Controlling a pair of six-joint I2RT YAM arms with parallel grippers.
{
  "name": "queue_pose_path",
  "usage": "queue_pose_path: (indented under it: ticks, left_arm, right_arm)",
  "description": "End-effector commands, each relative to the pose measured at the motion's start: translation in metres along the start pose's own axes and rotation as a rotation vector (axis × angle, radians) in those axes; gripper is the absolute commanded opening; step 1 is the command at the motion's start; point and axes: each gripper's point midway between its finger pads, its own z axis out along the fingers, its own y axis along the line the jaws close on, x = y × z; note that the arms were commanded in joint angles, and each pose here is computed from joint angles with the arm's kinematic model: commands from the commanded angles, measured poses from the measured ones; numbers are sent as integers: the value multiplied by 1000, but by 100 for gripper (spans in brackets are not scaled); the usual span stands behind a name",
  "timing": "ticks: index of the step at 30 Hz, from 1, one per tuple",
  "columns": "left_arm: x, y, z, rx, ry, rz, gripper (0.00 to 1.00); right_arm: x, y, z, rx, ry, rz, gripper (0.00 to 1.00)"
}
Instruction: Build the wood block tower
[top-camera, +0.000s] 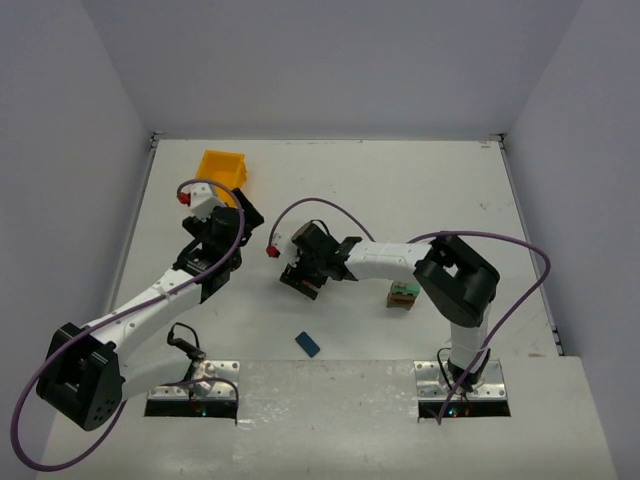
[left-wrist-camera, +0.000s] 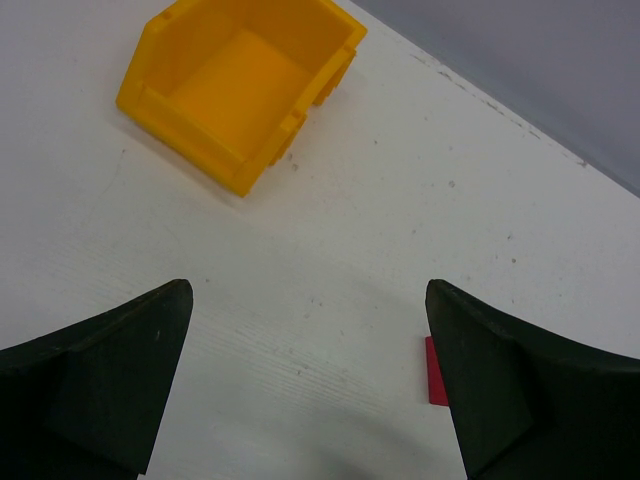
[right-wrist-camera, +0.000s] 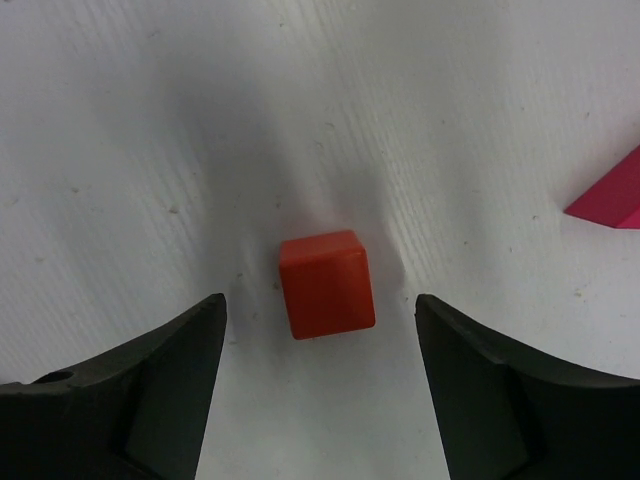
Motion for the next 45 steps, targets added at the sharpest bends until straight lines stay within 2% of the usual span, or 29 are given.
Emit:
queue_pose_path:
  ticks: [1,4,11,16,19,26,28,30,33,38,42,45]
  left_arm:
    - [-12,-2,2,1,-38,-49,100]
    - [-12,-2,1,4,-40,-51,100]
    - [-11,-3,1,7,-37,-51,100]
    - [-11,-3,2,7,-38,-49,100]
    - [-11,-4,2,10,-35,-47,100]
    - [-9,-6,4,17,-29,-39,100]
    - [-10,-6,3,16,-29,-39,100]
    - [-10,-5,3,9,-31,-42,100]
    - [-14,-1,2,-16,-47,-54,100]
    - [-16,5,3,-47,-61,-57,100]
    - [-19,13,5,-108,-79,-50,100]
    - [-22,23,6,-172,-96,-33,100]
  right_arm:
    - [-24,-12,-2,47,-53,22,68]
    - [-25,-10,-1,37,-58,25,61]
    - [-28,-10,1,34,-66,22,62]
    - [-31,-10,1,34,-66,20,54]
    - [-35,-6,0,0,-84,7,38]
    - [-55,-5,-3,-26,-139,-47,11]
    - [-65,-7,-10,-22,-177,-46,6]
    - [-78,-12,-20,-2,-216,-48,5]
    - [-107,-40,-46,83,-282,-53,5]
    - [-172,-102,-127,179,-443,-11,5]
    - [-177,-186,-199,304,-542,97,6]
    - [-156,-227,-240,408,-541,116,5]
